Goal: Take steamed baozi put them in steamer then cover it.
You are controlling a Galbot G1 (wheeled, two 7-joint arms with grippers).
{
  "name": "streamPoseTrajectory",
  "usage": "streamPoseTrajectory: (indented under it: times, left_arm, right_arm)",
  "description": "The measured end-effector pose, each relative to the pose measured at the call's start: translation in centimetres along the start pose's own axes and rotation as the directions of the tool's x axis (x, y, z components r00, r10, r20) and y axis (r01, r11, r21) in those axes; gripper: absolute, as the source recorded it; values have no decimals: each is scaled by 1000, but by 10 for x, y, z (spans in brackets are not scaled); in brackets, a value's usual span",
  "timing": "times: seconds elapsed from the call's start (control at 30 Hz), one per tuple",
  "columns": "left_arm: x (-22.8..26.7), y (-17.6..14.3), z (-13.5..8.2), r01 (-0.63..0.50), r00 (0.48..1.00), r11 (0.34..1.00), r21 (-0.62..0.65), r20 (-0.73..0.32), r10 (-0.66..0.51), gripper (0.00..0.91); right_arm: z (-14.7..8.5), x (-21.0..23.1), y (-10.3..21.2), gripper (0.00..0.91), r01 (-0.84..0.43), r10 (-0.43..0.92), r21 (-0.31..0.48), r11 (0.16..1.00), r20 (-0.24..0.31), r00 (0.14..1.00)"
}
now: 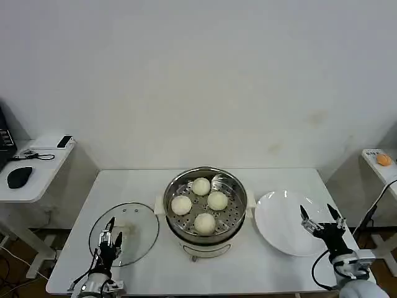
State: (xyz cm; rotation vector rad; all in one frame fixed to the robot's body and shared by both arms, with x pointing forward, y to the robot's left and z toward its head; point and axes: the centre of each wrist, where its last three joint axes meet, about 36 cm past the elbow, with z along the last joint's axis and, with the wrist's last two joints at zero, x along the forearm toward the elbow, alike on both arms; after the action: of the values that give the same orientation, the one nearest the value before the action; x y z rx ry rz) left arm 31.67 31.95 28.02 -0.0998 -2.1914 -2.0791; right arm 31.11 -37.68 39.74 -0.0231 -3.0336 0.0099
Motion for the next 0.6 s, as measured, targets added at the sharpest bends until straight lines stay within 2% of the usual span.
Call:
streamPoseTrajectory:
  times: [0.6]
  left_arm:
    - [-29, 2, 2, -13, 1000, 1000, -12, -14, 13, 907]
  right_arm:
    - [3, 8, 0, 907, -31, 31, -6, 999, -5, 999]
